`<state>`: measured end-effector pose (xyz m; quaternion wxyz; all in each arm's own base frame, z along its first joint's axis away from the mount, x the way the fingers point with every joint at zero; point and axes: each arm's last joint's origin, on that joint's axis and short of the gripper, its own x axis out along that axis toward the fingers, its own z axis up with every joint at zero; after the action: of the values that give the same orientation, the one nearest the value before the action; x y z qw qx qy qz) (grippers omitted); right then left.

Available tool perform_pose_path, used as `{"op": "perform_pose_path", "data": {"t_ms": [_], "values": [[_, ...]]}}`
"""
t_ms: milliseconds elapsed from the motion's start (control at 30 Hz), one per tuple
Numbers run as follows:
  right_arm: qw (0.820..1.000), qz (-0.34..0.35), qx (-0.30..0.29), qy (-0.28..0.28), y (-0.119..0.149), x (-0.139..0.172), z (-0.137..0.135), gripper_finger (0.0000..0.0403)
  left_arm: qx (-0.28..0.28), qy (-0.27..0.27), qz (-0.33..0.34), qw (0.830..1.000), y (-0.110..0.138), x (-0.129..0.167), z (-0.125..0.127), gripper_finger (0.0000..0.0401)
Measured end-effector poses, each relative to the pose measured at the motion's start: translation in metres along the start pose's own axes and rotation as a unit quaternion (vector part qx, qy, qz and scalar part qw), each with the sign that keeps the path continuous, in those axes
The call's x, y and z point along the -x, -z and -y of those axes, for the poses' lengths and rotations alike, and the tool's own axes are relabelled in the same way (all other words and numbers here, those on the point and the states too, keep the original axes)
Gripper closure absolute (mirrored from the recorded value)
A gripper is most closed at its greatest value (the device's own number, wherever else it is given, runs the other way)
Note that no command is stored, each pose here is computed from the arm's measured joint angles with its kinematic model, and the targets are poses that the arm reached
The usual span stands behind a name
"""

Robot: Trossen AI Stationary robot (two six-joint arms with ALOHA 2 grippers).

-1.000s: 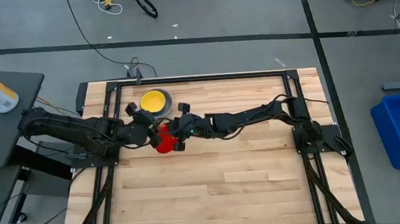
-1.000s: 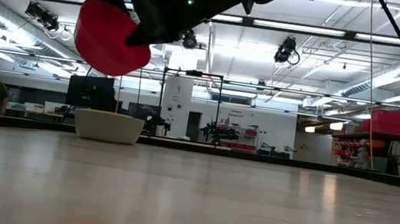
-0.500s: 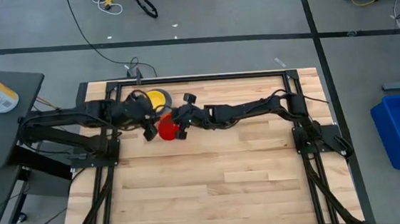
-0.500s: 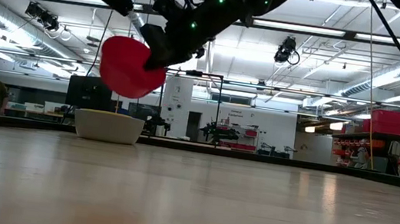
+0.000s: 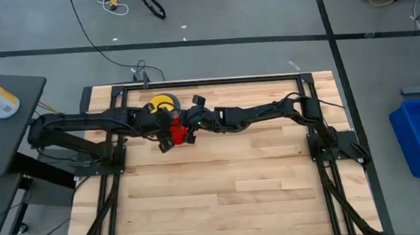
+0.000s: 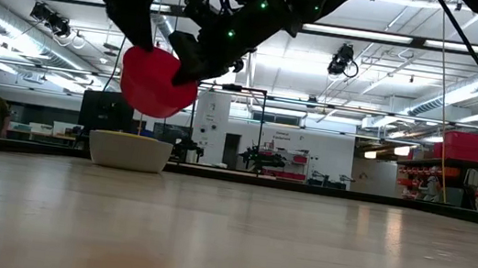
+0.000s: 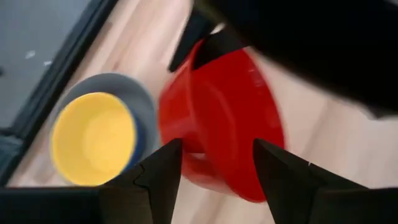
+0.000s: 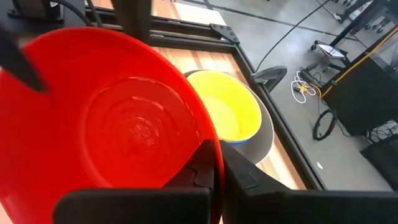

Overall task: Nest bowls inside each other
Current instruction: Stack the red bowl on the yellow bowl

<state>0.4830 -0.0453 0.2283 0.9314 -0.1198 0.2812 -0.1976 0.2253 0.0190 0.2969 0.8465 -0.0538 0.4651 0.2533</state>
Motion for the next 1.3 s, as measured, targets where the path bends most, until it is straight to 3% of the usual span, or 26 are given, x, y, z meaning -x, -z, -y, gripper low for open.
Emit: {"op": "perform_pose_path", "data": {"t_ms": [167, 333, 400, 533, 767, 900, 1100, 1300], "values": [[1.000, -0.002, 0.001, 0.000, 0.000, 0.000, -0.001, 0.0398, -0.012, -0.056, -0.016, 0.998, -0.002, -0.014, -0.001, 0.0206], [1.000, -0.001, 0.005, 0.005, -0.001, 0.002, -0.005, 0.0396, -0.017, -0.090, -0.010, 0.996, -0.004, -0.018, -0.002, 0.0243], [1.000, -0.001, 0.006, 0.005, -0.001, 0.002, -0.005, 0.0394, -0.022, -0.104, -0.010, 0.994, -0.004, -0.019, -0.003, 0.0275], [1.000, 0.000, 0.002, 0.003, -0.001, 0.003, -0.006, 0.0392, -0.042, -0.120, -0.007, 0.992, -0.004, -0.019, -0.004, 0.0378], [1.000, 0.004, -0.006, 0.010, -0.002, 0.003, -0.006, 0.0383, -0.050, -0.144, -0.003, 0.988, -0.005, -0.019, -0.009, 0.0394], [1.000, 0.007, -0.007, 0.017, -0.005, 0.006, -0.005, 0.0337, -0.050, -0.143, -0.003, 0.988, -0.006, -0.022, -0.008, 0.0395], [0.999, 0.026, -0.009, -0.016, -0.017, 0.010, -0.005, 0.0218, -0.052, -0.148, 0.001, 0.988, -0.007, -0.022, -0.008, 0.0395], [0.999, 0.010, 0.013, 0.028, -0.038, 0.041, -0.004, 0.0125, -0.058, -0.155, -0.009, 0.986, -0.007, -0.024, -0.016, 0.0395]]}}
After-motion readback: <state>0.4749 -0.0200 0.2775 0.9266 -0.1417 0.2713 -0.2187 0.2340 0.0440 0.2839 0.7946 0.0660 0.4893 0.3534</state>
